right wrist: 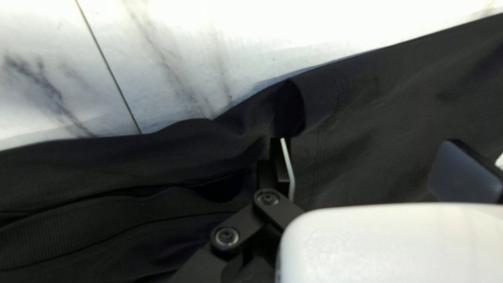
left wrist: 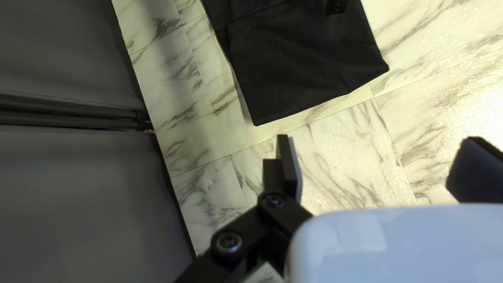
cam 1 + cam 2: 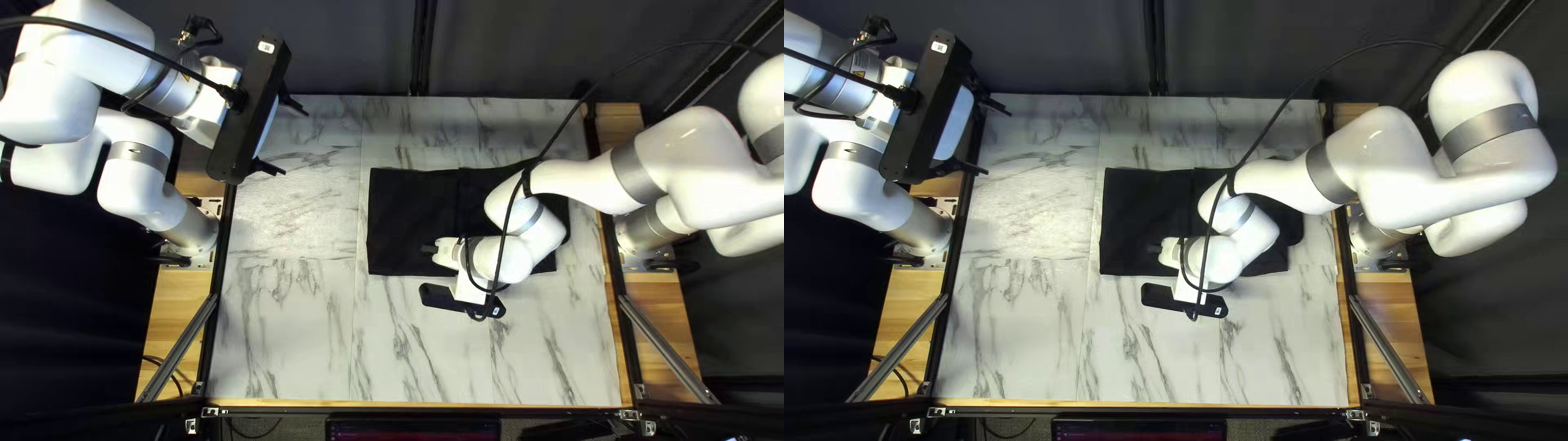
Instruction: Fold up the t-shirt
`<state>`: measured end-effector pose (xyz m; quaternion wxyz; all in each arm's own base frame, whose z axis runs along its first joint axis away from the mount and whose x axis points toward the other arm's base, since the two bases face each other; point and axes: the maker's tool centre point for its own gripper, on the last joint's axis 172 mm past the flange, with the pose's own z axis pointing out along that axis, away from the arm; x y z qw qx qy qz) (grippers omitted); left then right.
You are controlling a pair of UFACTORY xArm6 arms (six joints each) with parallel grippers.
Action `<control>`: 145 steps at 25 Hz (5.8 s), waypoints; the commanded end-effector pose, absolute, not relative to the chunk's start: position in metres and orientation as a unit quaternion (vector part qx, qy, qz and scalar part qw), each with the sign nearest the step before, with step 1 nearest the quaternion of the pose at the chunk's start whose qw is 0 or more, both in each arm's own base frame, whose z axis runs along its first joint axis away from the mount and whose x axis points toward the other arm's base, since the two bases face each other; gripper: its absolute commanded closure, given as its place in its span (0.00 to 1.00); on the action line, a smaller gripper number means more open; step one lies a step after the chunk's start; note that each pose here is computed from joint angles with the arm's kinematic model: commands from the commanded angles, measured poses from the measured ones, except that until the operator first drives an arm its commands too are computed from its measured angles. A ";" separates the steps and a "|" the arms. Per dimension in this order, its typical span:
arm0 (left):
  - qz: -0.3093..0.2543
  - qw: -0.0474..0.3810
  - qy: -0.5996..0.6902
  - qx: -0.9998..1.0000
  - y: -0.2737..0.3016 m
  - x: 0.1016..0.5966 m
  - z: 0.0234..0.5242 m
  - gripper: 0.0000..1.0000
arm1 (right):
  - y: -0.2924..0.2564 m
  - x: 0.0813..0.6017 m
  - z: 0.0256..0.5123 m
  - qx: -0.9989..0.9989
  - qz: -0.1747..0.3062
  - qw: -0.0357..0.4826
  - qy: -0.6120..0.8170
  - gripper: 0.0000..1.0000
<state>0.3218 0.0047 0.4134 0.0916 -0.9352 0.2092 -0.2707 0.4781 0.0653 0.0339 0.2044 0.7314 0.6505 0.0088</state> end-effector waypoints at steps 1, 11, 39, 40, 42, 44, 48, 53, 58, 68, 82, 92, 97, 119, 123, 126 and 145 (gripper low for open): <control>-0.271 0.092 0.209 -0.935 0.005 0.322 0.413 0.00 | 0.069 0.477 0.036 0.732 0.008 0.204 0.650 1.00; -0.271 0.092 0.209 -0.935 0.005 0.322 0.413 0.00 | 0.081 0.466 0.048 0.734 0.000 0.208 0.646 1.00; -0.271 0.092 0.209 -0.935 0.005 0.322 0.413 0.00 | 0.087 0.442 0.060 0.744 -0.024 0.202 0.636 1.00; -0.271 0.092 0.209 -0.935 0.005 0.322 0.413 0.00 | 0.087 0.441 0.056 0.744 -0.024 0.200 0.637 1.00; -0.271 0.092 0.209 -0.935 0.005 0.322 0.413 0.00 | 0.088 0.439 0.046 0.743 -0.023 0.191 0.642 1.00; -0.271 0.092 0.209 -0.935 0.005 0.322 0.413 0.00 | 0.090 0.439 0.042 0.741 -0.021 0.184 0.646 0.92; -0.271 0.092 0.209 -0.935 0.005 0.322 0.413 0.00 | 0.090 0.437 0.052 0.742 -0.019 0.184 0.644 0.00; -0.271 0.092 0.209 -0.935 0.005 0.322 0.413 0.00 | 0.086 0.431 0.060 0.746 -0.021 0.190 0.638 0.00; -0.271 0.092 0.209 -0.935 0.005 0.322 0.413 0.00 | 0.086 0.427 0.046 0.748 -0.021 0.186 0.637 0.00; -0.271 0.092 0.209 -0.935 0.005 0.322 0.413 0.00 | 0.085 0.430 0.038 0.748 -0.015 0.192 0.636 0.00; -0.271 0.092 0.209 -0.935 0.005 0.322 0.413 0.00 | 0.079 0.442 0.042 0.744 -0.009 0.207 0.635 0.00; -0.271 0.092 0.209 -0.935 0.005 0.322 0.413 0.00 | 0.072 0.397 0.092 0.753 -0.044 0.207 0.623 0.00; -0.271 0.092 0.209 -0.935 0.005 0.322 0.413 0.00 | 0.086 0.359 0.112 0.765 -0.070 0.195 0.610 0.00; -0.271 0.092 0.209 -0.935 0.005 0.322 0.413 0.00 | 0.086 0.288 0.110 0.794 -0.097 0.122 0.588 0.00; -0.271 0.092 0.209 -0.935 0.005 0.322 0.413 0.00 | 0.086 0.270 0.094 0.804 -0.113 0.092 0.577 0.00; -0.271 0.092 0.209 -0.935 0.005 0.322 0.413 0.00 | 0.093 0.250 0.080 0.816 -0.126 0.073 0.559 0.00; -0.271 0.092 0.209 -0.935 0.005 0.322 0.413 0.00 | 0.095 0.228 0.032 0.860 -0.120 0.101 0.486 0.25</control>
